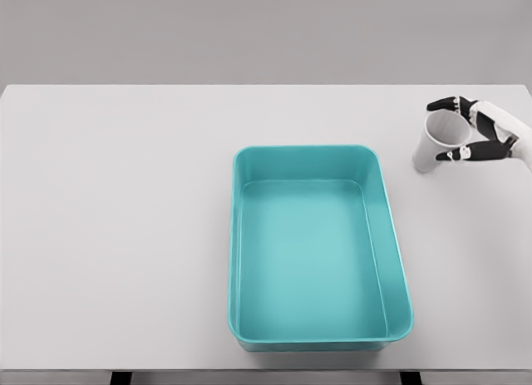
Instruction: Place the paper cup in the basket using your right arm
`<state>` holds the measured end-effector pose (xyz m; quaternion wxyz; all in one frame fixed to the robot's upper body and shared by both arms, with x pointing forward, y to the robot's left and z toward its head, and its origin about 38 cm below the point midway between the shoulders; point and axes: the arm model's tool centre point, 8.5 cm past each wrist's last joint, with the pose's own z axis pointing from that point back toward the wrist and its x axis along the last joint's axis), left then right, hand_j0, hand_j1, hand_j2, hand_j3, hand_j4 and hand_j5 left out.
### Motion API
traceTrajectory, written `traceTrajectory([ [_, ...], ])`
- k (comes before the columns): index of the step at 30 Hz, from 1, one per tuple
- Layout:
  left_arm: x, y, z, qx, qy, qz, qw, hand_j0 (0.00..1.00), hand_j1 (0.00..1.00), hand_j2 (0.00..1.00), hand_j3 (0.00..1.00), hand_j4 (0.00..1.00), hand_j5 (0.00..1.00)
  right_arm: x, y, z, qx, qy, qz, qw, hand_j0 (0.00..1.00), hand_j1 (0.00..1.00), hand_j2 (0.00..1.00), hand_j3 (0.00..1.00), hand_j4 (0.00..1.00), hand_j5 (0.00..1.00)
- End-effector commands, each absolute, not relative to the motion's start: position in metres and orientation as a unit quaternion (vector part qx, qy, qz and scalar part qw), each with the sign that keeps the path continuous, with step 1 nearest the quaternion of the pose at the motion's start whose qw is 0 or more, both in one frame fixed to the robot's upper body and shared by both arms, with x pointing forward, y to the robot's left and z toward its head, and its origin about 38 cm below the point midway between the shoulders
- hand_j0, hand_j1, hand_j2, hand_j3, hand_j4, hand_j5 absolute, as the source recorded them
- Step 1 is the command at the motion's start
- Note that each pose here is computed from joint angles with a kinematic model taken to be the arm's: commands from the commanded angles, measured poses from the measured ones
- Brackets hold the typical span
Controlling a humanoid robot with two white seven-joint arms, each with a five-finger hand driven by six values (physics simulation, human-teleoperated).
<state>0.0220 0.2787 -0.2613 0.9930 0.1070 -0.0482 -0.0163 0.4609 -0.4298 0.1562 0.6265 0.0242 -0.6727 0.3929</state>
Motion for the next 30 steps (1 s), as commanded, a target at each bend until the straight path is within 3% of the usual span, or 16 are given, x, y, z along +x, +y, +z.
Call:
traceTrajectory([
  [1,0.022,0.279,-0.261,0.107,-0.048,-0.017,0.993,1.00,1.00,1.00,1.00,1.00,1.00,0.462,-0.428,0.165,0.024,-0.685,0.390,0.615,0.74,0.74,0.74,0.74,0.74,0.74],
  [30,0.022,0.279,-0.261,0.107,-0.048,-0.016,0.993,1.00,1.00,1.00,1.00,1.00,1.00,0.456,-0.368,0.240,0.056,-0.750,0.442,0.490,0.72,0.72,0.72,0.72,0.72,0.72],
])
